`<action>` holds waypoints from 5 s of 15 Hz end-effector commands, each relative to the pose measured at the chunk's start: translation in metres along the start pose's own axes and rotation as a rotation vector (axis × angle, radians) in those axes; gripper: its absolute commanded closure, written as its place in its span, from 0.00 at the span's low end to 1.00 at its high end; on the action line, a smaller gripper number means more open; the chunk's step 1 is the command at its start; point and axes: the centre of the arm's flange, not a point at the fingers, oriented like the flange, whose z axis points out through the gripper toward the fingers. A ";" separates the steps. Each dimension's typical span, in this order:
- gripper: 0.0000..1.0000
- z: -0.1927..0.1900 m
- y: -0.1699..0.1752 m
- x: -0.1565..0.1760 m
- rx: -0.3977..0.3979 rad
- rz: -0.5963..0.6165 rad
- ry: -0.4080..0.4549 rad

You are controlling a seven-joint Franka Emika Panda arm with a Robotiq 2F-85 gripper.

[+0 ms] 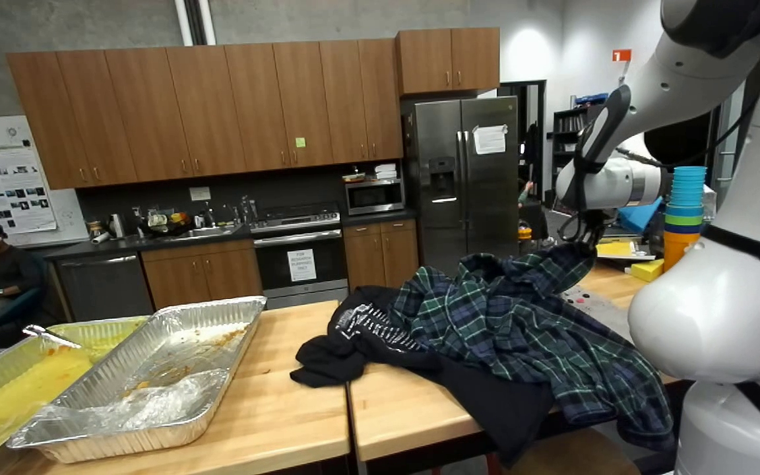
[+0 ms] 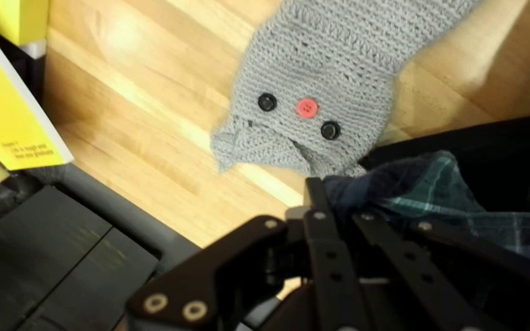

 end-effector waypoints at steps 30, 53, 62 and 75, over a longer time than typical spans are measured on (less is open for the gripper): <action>0.99 -0.092 0.158 -0.021 -0.298 0.924 -0.078; 0.05 -0.073 0.081 0.011 -0.231 0.743 -0.051; 0.00 -0.049 -0.072 0.100 -0.089 0.257 0.061; 0.00 -0.045 -0.186 0.183 0.060 -0.458 0.126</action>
